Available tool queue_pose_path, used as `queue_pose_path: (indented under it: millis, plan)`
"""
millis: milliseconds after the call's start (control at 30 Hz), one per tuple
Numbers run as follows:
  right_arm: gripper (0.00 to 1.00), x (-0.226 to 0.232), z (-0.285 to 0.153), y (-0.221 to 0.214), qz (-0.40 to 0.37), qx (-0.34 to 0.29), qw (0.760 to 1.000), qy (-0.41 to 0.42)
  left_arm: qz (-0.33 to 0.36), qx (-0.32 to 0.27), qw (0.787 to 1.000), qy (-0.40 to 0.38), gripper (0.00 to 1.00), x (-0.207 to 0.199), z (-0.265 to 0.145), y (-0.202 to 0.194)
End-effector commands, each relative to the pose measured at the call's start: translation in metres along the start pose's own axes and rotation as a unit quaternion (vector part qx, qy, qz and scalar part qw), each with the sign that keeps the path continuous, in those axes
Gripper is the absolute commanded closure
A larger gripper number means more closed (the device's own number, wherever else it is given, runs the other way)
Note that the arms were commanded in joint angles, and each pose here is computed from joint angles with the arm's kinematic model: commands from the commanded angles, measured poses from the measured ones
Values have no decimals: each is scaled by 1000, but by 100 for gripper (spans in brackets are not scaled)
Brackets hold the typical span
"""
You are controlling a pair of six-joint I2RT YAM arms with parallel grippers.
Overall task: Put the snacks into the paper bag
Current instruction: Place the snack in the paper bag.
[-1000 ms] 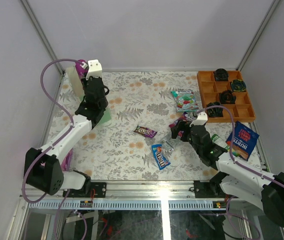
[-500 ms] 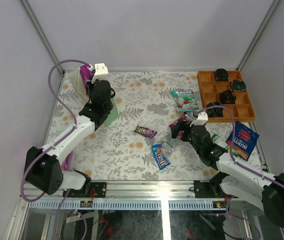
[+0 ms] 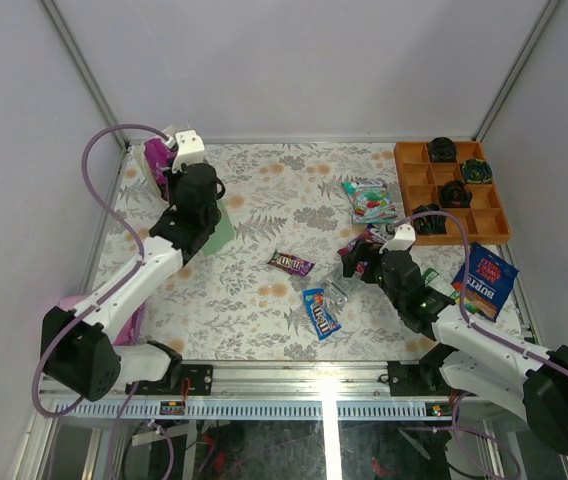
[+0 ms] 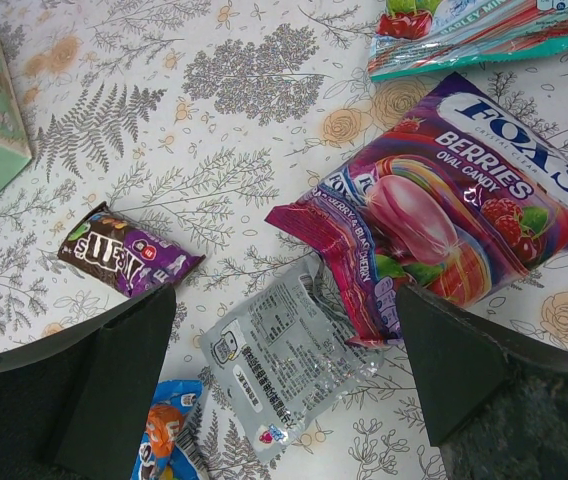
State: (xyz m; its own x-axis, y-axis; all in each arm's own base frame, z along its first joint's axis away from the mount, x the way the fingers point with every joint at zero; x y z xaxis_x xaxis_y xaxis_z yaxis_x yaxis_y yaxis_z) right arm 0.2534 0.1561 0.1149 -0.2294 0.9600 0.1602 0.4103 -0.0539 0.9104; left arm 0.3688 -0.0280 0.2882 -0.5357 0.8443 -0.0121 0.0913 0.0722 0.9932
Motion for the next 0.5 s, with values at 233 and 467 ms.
queue_pose_path:
  millis: [233, 467]
  plan:
    - [1, 10, 2, 15, 14, -25, 999, 16, -36, -20, 999, 18, 100, 32, -19, 33]
    - [1, 9, 1, 15, 15, -27, 999, 16, -23, -19, 999, 46, 100, 49, -19, 32]
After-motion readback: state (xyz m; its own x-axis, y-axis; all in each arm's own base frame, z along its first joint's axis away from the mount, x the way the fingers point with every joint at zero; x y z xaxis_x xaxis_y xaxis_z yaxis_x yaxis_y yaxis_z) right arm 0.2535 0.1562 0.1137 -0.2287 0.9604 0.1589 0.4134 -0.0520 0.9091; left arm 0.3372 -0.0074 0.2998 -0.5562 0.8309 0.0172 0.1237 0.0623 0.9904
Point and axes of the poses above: each gripper's point midway between its finger pads, its own z axis out along the fingers, its own x axis along the line the jaws close on, y = z × x, the point moved 2 cm from there along -z, back along the fingers, and after that the axes turned 13 degrees about -z, right-handed, at the moved point
